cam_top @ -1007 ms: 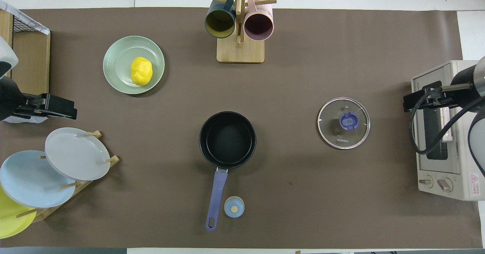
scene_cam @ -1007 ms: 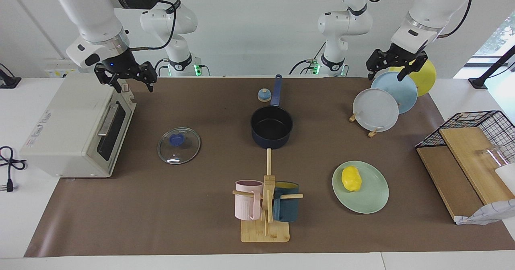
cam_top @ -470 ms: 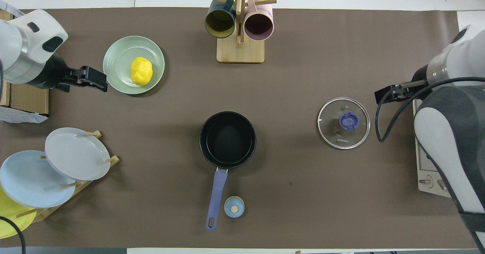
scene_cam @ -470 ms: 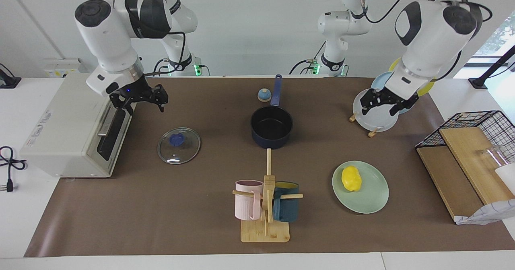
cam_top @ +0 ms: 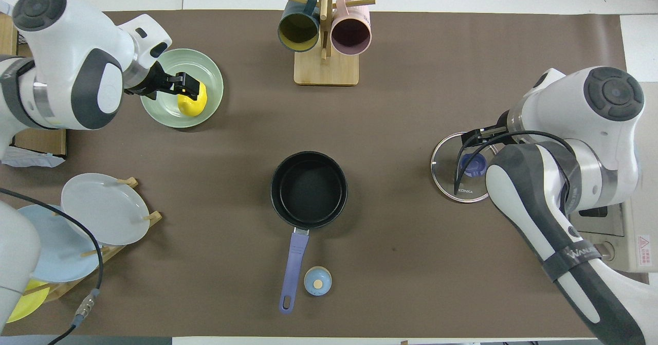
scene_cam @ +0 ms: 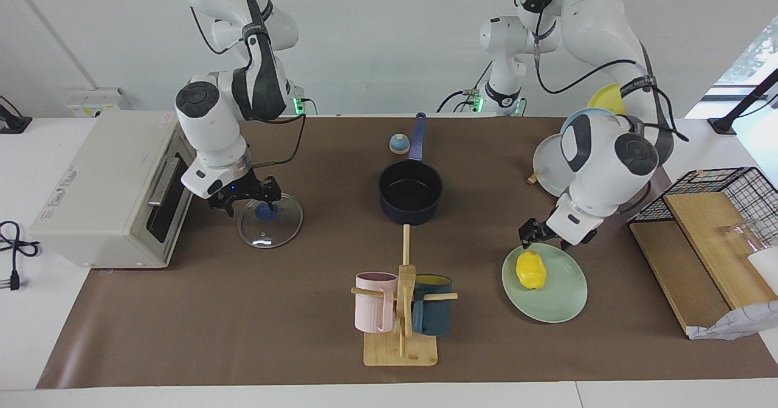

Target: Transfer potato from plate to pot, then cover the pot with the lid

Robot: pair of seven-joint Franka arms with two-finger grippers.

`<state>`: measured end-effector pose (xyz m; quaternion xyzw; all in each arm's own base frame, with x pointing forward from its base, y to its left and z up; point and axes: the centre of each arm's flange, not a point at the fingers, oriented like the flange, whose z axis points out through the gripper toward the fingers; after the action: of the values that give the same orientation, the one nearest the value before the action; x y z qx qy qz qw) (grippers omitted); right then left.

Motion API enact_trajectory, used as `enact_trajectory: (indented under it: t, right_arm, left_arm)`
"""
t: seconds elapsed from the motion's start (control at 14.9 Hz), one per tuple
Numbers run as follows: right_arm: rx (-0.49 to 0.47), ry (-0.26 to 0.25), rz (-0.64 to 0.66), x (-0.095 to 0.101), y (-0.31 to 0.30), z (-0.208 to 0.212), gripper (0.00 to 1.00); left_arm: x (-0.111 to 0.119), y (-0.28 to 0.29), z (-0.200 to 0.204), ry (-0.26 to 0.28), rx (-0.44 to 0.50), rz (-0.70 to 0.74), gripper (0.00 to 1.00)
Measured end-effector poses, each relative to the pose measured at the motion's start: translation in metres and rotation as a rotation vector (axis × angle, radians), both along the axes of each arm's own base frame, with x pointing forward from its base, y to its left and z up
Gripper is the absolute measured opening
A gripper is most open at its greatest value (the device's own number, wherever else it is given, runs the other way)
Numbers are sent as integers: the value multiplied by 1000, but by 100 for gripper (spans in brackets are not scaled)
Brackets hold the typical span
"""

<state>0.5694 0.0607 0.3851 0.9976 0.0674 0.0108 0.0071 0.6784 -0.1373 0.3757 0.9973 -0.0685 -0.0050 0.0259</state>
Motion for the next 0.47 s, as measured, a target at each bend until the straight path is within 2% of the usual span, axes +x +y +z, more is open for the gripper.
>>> enact_trajectory:
  t: [0.2, 0.47]
  right_arm:
    - [2, -7, 0, -11, -1, -25, 100]
    - [1, 9, 21, -25, 9, -47, 99]
  left_arm:
    - [6, -4, -21, -11, 51, -33, 100]
    - [10, -4, -24, -36, 53, -35, 100]
